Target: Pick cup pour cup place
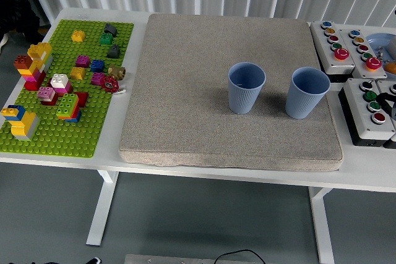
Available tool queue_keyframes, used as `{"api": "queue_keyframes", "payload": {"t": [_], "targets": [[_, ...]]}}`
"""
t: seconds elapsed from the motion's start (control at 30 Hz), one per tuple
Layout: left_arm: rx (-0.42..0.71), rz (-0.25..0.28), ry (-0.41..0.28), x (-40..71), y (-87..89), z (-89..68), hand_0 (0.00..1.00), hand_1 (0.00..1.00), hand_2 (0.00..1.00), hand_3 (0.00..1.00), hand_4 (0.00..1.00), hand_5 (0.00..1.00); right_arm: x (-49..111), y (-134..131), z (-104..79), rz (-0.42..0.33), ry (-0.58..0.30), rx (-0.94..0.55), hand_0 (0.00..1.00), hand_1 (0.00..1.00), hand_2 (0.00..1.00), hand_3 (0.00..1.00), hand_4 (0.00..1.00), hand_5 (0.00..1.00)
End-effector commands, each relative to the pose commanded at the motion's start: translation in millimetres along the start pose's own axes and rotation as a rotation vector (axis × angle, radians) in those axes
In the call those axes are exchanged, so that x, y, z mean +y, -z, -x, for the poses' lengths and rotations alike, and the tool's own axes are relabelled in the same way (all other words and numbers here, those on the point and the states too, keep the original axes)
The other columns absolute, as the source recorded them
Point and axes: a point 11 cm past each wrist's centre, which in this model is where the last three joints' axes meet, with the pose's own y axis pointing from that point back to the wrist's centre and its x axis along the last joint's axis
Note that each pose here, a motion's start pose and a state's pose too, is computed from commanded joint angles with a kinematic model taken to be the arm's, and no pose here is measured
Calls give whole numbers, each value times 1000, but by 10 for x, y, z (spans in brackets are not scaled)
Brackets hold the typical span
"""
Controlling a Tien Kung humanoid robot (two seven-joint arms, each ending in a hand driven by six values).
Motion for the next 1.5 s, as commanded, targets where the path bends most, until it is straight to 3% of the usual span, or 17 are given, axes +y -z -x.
{"api": "queue_keyframes", "payload": {"t": [1.5], "targets": [[4,-14,4,-8,61,18,800,852,862,783,502,998,23,-55,39,15,17,5,931,867,957,908,713,998]]}}
